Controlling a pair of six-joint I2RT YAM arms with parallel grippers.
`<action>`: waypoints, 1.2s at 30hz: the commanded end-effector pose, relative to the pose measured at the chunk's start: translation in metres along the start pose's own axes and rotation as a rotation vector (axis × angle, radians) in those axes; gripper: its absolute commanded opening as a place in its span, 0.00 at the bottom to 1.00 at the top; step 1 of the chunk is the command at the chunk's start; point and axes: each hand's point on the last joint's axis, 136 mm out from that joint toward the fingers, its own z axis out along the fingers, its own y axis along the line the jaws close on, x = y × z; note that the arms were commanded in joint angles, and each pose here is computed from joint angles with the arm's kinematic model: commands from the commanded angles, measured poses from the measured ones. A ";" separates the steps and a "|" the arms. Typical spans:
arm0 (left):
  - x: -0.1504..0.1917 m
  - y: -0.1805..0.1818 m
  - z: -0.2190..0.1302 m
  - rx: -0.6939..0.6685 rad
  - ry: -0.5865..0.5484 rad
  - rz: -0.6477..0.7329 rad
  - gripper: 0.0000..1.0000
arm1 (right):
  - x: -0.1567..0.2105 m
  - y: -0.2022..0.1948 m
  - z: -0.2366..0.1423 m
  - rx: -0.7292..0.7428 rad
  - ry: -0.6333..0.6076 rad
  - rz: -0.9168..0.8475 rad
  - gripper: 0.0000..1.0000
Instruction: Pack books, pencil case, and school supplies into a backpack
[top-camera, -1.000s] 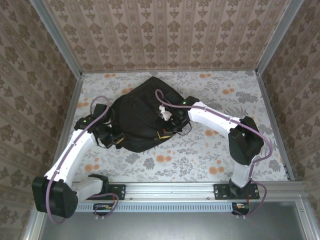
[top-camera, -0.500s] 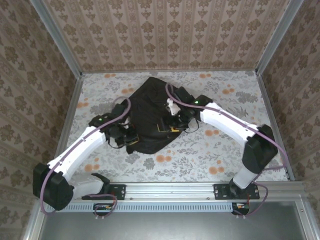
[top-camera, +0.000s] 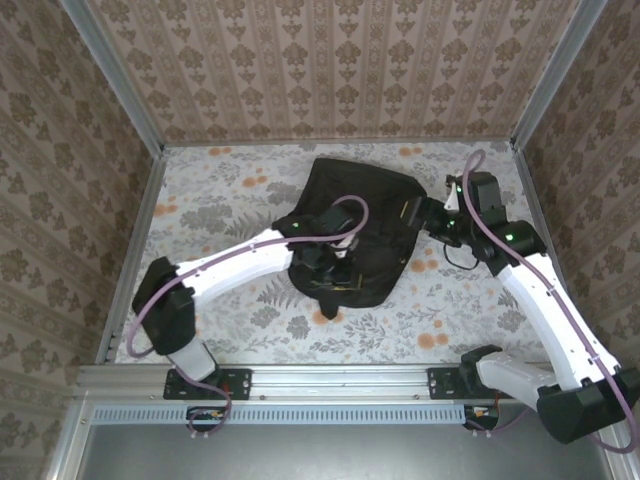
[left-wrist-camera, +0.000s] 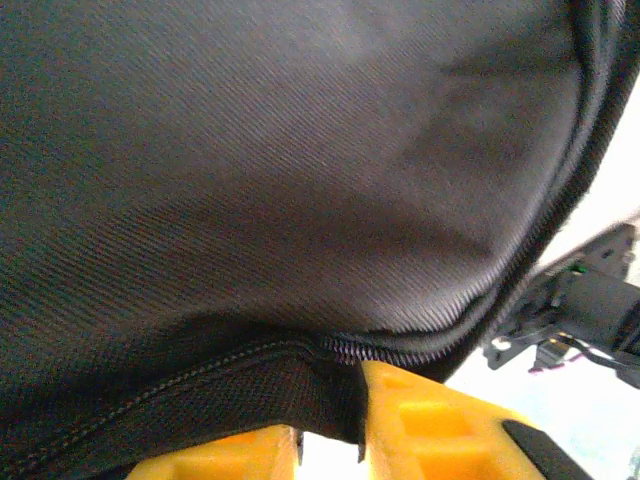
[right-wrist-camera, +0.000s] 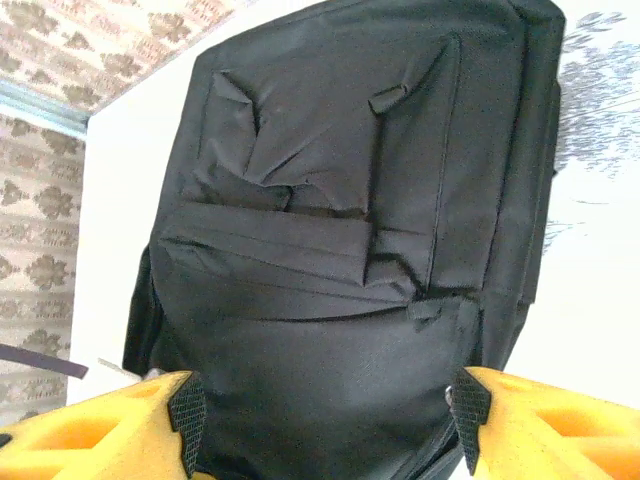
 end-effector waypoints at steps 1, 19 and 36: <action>-0.006 -0.047 0.006 0.139 0.041 0.133 0.30 | -0.002 -0.016 -0.003 0.044 -0.032 0.018 0.70; -0.102 0.146 -0.201 -0.145 -0.711 0.047 1.00 | -0.060 -0.035 -0.034 0.103 -0.440 -0.168 1.00; -0.056 0.387 -0.195 -0.717 -1.086 -0.104 1.00 | -0.035 -0.154 0.077 0.391 -0.580 -0.484 1.00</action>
